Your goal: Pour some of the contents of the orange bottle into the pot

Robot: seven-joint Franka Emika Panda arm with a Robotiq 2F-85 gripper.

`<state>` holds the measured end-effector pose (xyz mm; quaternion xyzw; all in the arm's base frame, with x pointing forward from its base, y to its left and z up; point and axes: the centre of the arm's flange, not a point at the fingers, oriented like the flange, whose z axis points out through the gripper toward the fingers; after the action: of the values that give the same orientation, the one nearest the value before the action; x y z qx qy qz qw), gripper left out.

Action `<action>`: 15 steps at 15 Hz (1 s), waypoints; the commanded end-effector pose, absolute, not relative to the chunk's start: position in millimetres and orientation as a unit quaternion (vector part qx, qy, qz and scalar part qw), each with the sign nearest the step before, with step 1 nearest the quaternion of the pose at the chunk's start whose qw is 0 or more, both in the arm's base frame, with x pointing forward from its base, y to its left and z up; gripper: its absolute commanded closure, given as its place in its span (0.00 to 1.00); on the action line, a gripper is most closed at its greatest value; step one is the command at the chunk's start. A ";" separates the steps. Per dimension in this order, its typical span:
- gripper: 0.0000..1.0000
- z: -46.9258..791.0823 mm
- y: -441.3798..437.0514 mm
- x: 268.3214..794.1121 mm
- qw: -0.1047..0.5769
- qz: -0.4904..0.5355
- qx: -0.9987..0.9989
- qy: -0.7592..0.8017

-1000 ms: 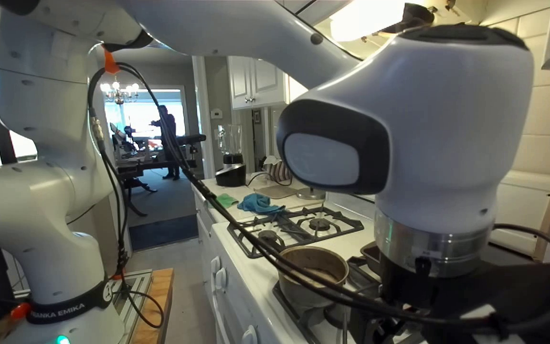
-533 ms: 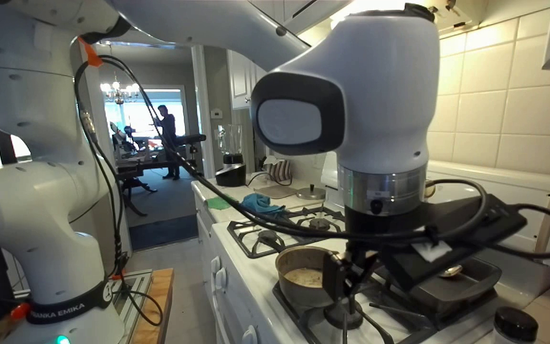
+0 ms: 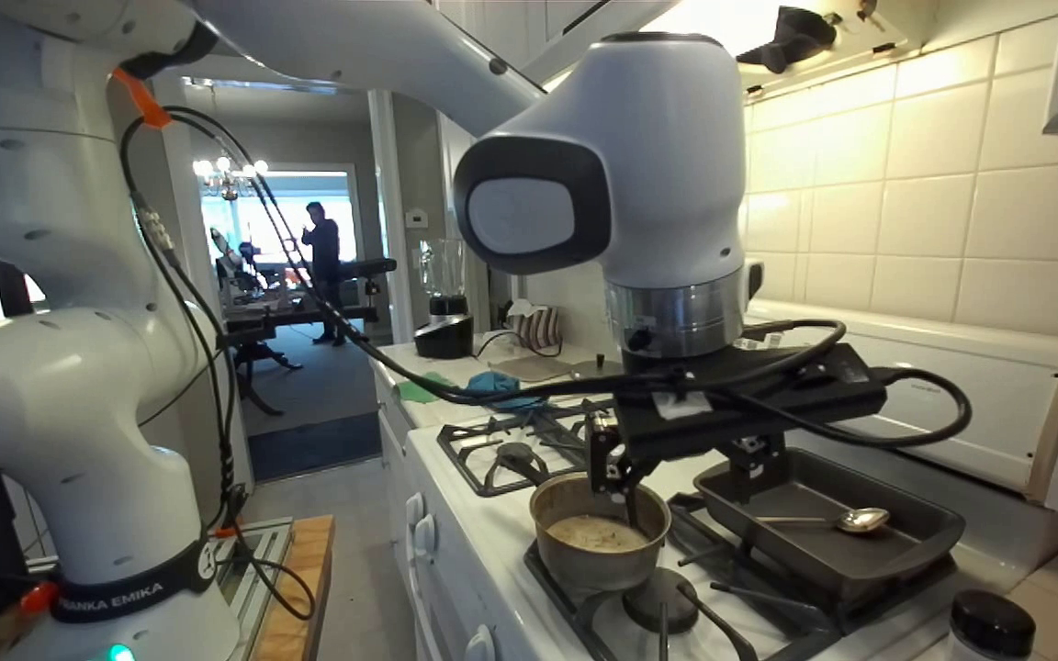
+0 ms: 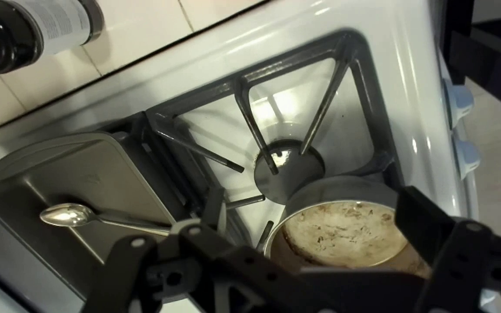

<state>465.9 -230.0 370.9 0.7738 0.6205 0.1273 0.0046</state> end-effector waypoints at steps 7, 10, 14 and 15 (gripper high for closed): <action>0.00 385.6 -142.2 482.6 -0.016 0.125 0.906 0.403; 0.00 384.2 -107.5 492.1 -0.001 0.131 0.925 0.358; 0.00 378.5 -72.2 498.5 0.018 0.129 0.944 0.303; 0.00 378.2 -67.9 499.1 0.020 0.130 0.948 0.291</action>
<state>507.8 -86.6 375.9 0.9357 0.3273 0.1315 0.0023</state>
